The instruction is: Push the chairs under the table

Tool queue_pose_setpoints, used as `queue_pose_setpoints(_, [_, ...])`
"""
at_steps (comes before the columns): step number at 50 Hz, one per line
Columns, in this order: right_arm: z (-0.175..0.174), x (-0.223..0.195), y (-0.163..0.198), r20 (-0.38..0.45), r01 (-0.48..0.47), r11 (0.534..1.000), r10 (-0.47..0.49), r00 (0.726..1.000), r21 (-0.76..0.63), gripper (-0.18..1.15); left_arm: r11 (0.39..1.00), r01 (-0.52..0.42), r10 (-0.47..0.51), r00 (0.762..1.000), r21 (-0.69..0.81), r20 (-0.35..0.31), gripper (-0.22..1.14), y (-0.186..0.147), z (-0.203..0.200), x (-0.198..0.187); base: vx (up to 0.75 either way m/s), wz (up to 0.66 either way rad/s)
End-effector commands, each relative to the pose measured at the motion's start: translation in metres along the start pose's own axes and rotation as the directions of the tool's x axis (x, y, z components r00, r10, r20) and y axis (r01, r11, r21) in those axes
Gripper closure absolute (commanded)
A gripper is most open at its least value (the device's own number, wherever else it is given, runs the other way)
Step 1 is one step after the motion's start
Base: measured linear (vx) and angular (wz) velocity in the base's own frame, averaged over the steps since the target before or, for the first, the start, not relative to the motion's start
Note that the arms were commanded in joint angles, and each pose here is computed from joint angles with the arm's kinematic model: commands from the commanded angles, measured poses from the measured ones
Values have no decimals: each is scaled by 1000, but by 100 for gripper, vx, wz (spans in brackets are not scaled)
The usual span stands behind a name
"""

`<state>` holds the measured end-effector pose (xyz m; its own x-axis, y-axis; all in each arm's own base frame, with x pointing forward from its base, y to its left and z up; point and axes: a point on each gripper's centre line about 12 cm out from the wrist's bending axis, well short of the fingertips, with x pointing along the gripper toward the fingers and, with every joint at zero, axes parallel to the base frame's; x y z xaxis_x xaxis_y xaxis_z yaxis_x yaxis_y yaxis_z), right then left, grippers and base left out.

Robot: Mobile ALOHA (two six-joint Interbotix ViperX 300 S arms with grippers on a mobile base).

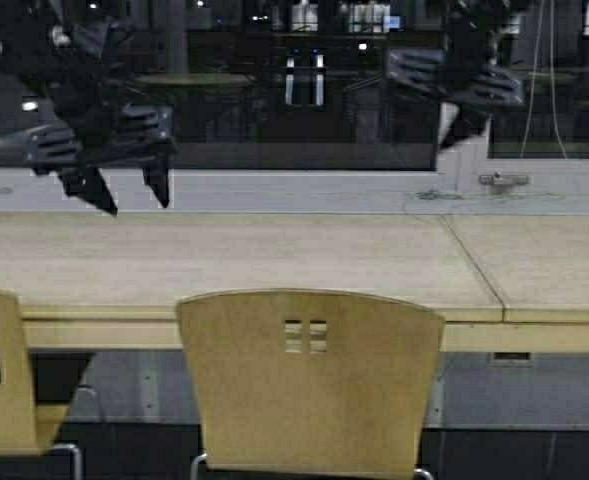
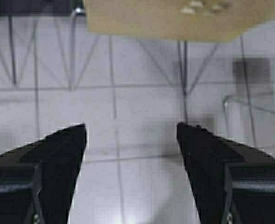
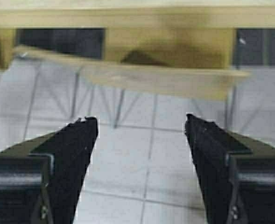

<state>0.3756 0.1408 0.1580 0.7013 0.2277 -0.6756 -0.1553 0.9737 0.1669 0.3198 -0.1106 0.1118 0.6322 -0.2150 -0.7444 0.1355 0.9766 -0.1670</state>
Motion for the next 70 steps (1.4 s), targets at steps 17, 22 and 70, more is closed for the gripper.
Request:
queue_pose_setpoints(17, [10,-9,8,33,-15,999,16,999,-29,6,995,12,-15,999,103,35,0,-5,23,-10,-17,28])
queue_pose_setpoints(22, [10,-9,8,34,-15,999,16,999,-31,6,995,16,-22,998,99,62,0,-8,33,-12,-24,37])
queue_pose_setpoints(70, [18,-10,10,47,-14,1000,16,999,-27,6,997,49,-58,985,59,165,0,-17,57,-45,-26,28])
